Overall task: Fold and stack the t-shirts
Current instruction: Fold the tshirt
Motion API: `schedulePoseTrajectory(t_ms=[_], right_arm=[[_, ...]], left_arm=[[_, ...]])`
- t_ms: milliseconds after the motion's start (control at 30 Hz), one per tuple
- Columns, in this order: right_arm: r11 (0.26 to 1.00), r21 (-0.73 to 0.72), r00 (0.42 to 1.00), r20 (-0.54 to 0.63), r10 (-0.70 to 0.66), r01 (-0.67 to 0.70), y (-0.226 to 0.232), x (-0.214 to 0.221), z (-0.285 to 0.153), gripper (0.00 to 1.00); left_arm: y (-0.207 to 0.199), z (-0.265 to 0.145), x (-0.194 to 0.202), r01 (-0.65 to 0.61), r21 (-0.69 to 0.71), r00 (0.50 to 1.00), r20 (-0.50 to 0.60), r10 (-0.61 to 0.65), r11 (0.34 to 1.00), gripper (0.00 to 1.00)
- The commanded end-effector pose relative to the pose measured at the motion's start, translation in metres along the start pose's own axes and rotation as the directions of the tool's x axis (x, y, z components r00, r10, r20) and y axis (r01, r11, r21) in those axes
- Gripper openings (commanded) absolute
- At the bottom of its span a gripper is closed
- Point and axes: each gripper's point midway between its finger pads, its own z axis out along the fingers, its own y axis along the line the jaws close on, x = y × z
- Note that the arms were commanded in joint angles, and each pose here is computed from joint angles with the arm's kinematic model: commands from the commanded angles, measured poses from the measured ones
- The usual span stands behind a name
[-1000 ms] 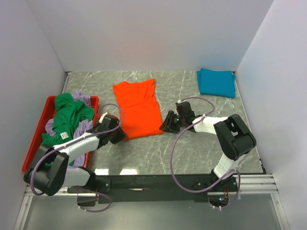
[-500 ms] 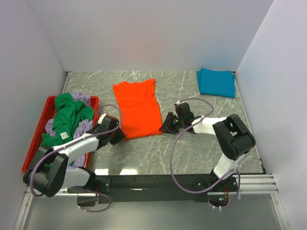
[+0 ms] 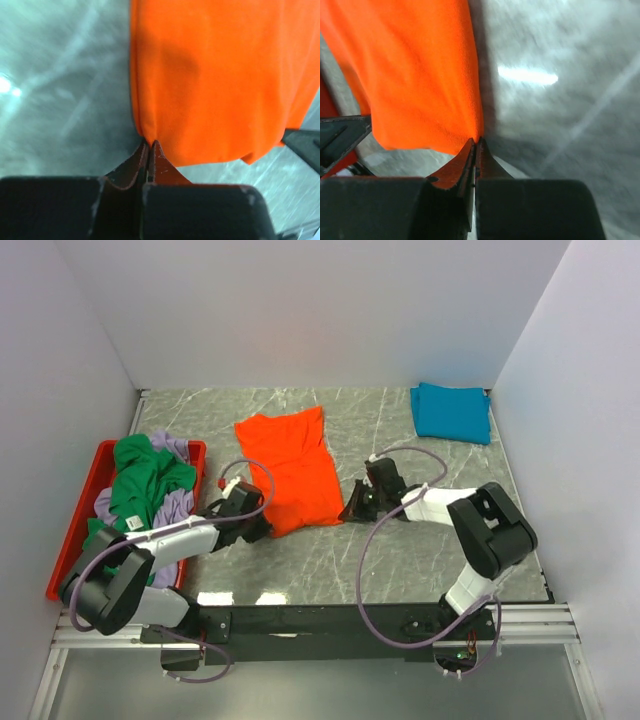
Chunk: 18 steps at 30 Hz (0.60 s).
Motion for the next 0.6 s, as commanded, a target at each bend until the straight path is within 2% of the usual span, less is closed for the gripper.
schedulePoseTrajectory(t_ms=[0,133,267,500,533,567], right_arm=[[0.996,0.078,0.999,-0.038,-0.028,0.031,-0.022,0.025,-0.020,0.00],[0.996,0.085,0.999,-0.044,-0.020,0.024,-0.036,0.050,-0.042,0.00],[0.996,0.077,0.995,-0.092,0.048,-0.041,-0.061,0.105,-0.063,0.00],[0.998,0.010,0.994,-0.094,0.058,-0.057,-0.055,0.156,-0.088,0.00],[0.998,0.010,0.994,-0.091,0.058,-0.057,-0.056,0.157,-0.089,0.02],[0.999,-0.003,0.996,-0.072,0.050,-0.050,-0.053,0.153,-0.092,0.09]], left_arm=[[0.007,-0.010,0.025,-0.071,-0.040,0.994,-0.083,0.067,0.997,0.01],[0.016,-0.025,0.041,-0.115,-0.041,0.985,-0.131,0.108,0.993,0.01],[0.024,-0.043,0.062,-0.169,-0.030,0.968,-0.193,0.160,0.985,0.01],[0.040,-0.065,0.098,-0.193,-0.007,0.937,-0.297,0.182,0.981,0.01],[0.040,-0.068,0.101,-0.193,-0.001,0.933,-0.310,0.184,0.981,0.03],[0.039,-0.070,0.102,-0.193,0.008,0.932,-0.311,0.186,0.981,0.07]])
